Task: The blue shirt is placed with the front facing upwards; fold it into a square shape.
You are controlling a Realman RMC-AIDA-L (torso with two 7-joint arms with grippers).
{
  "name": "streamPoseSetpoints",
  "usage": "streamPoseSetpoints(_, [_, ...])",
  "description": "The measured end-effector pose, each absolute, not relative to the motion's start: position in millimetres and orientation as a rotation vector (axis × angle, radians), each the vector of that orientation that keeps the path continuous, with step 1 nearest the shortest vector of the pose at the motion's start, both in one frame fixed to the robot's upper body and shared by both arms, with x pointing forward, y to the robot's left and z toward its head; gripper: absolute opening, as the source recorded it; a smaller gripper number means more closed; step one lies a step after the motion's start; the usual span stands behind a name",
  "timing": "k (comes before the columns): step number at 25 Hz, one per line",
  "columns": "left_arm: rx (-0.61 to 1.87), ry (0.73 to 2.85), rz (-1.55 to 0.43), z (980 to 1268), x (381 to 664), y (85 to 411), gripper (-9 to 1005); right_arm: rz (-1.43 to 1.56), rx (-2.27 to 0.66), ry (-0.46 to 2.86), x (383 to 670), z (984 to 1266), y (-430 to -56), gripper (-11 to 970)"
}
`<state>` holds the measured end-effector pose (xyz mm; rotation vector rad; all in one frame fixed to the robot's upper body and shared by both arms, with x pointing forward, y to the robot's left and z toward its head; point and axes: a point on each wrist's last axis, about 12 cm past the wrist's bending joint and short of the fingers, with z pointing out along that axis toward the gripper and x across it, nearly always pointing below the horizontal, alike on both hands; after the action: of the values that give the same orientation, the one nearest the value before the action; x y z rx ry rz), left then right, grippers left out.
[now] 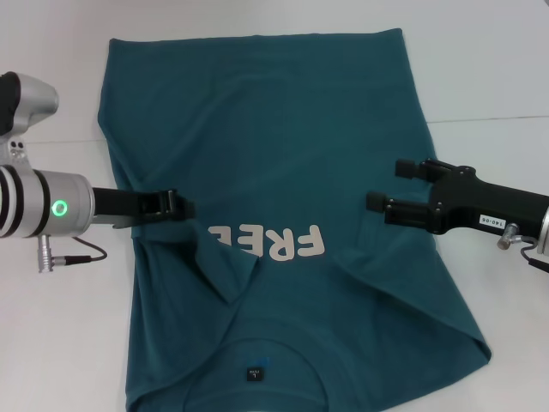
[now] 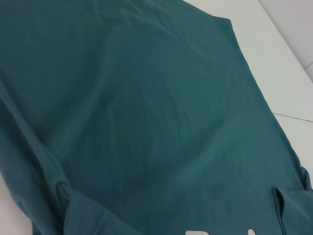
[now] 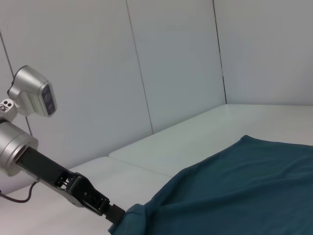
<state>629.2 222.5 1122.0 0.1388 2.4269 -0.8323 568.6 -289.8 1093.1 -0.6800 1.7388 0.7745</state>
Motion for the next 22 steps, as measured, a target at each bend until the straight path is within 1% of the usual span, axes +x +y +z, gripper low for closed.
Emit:
streamPoseSetpoints(6, [0.132, 2.424, -0.828, 1122, 629, 225, 115, 0.777, -0.676, 1.742, 568, 1093, -290, 927])
streamPoseSetpoints(11, [0.084, 2.414, -0.806, 1120, 624, 241, 273, 0.780, -0.672, 1.744, 568, 1092, -290, 927])
streamPoseSetpoints(16, [0.038, 2.399, -0.760, 1119, 620, 258, 497, 0.778, -0.670, 1.746, 569, 1093, -290, 927])
streamPoseSetpoints(22, [-0.010, 2.406, -0.738, 1113, 619, 270, 644, 0.771, -0.669, 1.749, 571, 1093, -289, 928])
